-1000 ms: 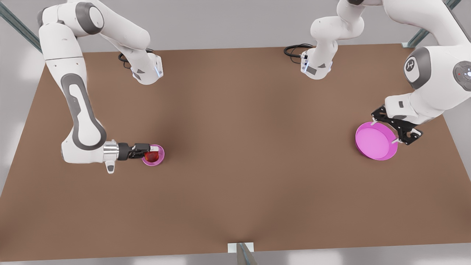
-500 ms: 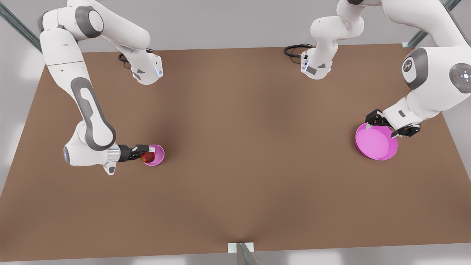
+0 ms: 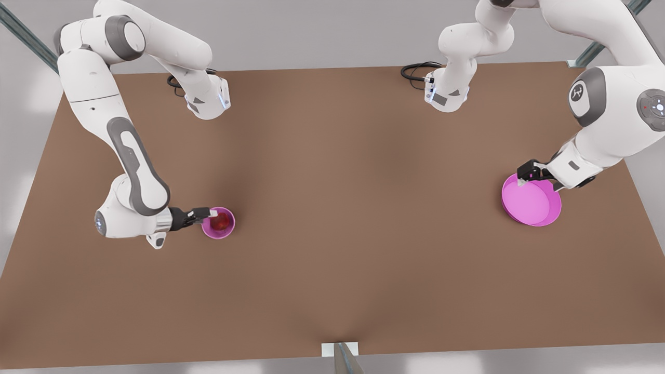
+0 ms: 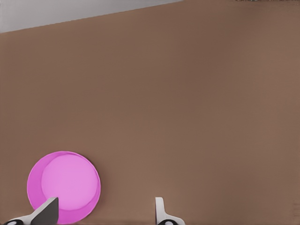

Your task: Use the left arm to pick up the apple from the plate, transfer it to the gripper of the right arm, and then use the right arm to place it into the bowl

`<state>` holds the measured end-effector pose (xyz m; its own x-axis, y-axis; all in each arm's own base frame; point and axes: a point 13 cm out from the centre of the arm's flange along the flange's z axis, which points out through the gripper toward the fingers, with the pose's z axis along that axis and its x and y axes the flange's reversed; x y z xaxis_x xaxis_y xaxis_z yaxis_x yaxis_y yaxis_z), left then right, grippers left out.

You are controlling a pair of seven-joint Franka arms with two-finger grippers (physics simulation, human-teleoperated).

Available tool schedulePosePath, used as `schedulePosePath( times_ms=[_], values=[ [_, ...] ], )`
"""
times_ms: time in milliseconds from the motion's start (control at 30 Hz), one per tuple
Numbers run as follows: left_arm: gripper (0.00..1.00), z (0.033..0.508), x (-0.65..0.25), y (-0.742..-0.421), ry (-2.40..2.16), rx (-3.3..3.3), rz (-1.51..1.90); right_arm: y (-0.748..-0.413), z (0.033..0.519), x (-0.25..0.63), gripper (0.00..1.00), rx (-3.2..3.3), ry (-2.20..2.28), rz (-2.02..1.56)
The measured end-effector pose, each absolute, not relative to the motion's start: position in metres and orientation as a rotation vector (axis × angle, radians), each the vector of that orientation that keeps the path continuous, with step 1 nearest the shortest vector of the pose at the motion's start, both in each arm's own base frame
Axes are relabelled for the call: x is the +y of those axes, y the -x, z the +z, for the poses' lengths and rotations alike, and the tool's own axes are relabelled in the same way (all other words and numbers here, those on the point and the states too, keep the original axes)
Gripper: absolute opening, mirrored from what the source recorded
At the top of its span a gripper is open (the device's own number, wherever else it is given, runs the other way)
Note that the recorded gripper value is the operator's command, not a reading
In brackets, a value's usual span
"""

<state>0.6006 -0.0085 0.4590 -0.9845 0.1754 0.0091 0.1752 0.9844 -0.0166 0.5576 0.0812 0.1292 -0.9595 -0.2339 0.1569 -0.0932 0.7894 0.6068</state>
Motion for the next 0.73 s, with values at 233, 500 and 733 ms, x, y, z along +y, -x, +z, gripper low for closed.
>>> schedulePosePath(
  times_ms=[233, 500, 733],
  values=[
    [1.0, 0.459, -0.011, -0.601, 0.2, -3.124, 0.023, -0.682, 0.342, 0.073, 1.0, -3.103, -0.699, -0.508],
    [1.0, 0.473, -0.008, -0.601, 0.135, -3.153, 0.012, -0.617, 0.47, 0.046, 1.0, -3.14, -0.551, 0.077],
    [1.0, 0.471, -0.011, -0.601, 0.107, -3.149, 0.011, -0.606, 0.466, 0.047, 1.0, -3.115, -0.404, 0.067]
  ],
)
